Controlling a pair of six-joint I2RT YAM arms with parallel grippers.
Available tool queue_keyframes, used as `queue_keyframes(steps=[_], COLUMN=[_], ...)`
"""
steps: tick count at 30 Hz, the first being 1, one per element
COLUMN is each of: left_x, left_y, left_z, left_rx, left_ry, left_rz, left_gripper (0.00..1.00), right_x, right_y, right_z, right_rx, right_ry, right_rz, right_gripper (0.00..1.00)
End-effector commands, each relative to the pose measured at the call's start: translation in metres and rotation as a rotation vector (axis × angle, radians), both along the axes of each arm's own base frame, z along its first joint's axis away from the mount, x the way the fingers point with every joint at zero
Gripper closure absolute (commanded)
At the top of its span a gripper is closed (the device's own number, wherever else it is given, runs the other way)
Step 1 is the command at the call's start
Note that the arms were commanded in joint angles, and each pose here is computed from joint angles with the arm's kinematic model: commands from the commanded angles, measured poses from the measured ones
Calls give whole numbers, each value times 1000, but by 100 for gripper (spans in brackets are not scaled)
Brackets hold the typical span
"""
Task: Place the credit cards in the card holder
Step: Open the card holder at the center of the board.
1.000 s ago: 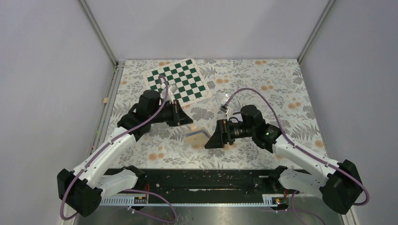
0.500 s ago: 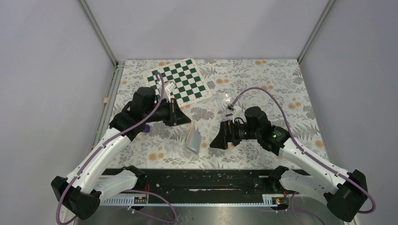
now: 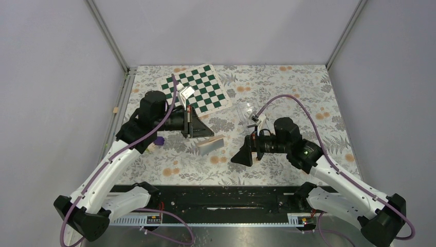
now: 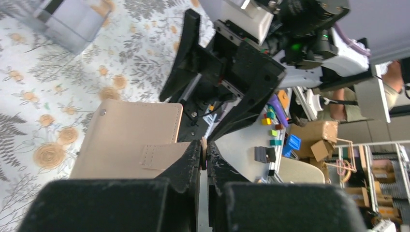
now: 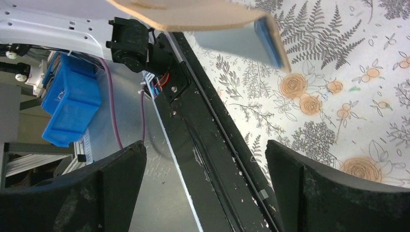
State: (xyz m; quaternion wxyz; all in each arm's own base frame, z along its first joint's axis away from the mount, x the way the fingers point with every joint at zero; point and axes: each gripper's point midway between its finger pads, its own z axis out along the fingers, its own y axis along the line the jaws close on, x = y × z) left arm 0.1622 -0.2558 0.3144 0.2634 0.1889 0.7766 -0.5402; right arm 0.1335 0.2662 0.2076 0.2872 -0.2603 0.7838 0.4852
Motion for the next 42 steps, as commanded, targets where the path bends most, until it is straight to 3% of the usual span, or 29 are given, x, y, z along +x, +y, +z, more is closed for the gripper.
queue_keyframes(steps=[1, 9, 20, 26, 33, 42], left_x=[-23, -37, -49, -51, -53, -61], left_y=[-6, -9, -12, -12, -12, -12], left_z=[54, 66, 90, 93, 93, 89], left_rx=[-148, -190, -308, -314, -315, -323], left_ry=[-105, -107, -121, -114, -110, -82], left_rz=[-135, -209, -259, -281, -295, -346], left_gripper=[100, 100, 100, 100, 100, 100], right_x=[3, 24, 7, 14, 16, 3], right_y=[15, 23, 40, 37, 26, 25], right_z=[32, 51, 92, 97, 97, 112], right_rx=[94, 97, 303, 285, 237, 292], right_ry=[-88, -194, -254, -291, -368, -439], right_rz=[67, 46, 184, 148, 106, 179], right_gripper=[1, 1, 2, 6, 4, 2])
